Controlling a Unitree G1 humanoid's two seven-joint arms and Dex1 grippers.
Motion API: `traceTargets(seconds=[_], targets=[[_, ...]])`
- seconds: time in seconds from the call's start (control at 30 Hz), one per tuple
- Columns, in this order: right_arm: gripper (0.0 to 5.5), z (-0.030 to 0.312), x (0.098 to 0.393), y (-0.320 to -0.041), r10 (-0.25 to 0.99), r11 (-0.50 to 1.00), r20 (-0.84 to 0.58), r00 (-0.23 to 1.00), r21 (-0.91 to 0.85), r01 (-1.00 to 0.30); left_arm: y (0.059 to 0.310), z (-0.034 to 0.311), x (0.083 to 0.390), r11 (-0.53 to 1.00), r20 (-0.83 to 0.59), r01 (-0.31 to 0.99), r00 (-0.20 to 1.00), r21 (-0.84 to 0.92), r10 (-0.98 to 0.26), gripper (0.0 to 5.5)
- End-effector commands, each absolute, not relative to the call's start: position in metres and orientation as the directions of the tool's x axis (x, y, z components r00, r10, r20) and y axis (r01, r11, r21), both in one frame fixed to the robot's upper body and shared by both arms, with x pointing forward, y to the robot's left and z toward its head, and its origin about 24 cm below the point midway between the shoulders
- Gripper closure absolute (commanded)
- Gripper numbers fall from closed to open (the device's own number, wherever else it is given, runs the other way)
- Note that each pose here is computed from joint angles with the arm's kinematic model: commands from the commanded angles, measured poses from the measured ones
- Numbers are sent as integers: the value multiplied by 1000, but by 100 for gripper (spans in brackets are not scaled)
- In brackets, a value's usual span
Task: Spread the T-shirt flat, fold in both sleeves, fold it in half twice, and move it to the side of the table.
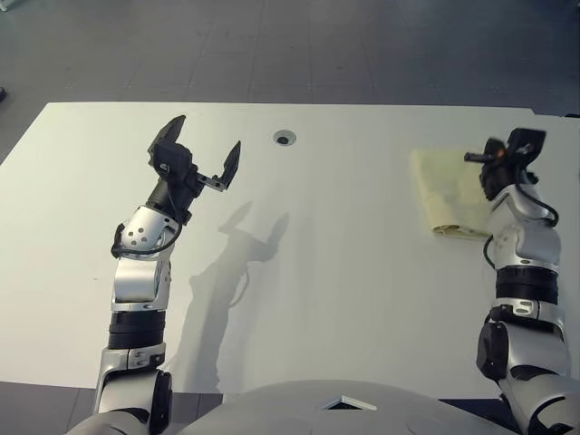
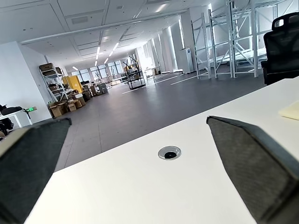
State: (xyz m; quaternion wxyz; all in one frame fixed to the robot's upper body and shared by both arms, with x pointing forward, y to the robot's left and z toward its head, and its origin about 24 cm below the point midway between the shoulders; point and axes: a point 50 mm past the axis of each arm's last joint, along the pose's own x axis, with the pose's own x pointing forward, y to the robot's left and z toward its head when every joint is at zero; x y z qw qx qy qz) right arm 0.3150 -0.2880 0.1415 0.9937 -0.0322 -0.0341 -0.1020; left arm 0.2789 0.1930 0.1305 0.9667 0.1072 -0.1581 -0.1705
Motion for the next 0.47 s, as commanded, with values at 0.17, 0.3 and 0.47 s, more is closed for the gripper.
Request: traceTargets(seconds=[0.17,0.3,0.47], targets=[[494,135,258,-193,104,991,214,971,-111,-81,179,128,258,954,307,128,928,272,-212,10],[436,105,230,-160,168,981,179,969,-130,-145,175,117,241,943,303,81,935,323,-184,10],[351,76,212,-153,159,972,119,980,-195,-134,178,103,225,931,264,58,951,360,-162,10]])
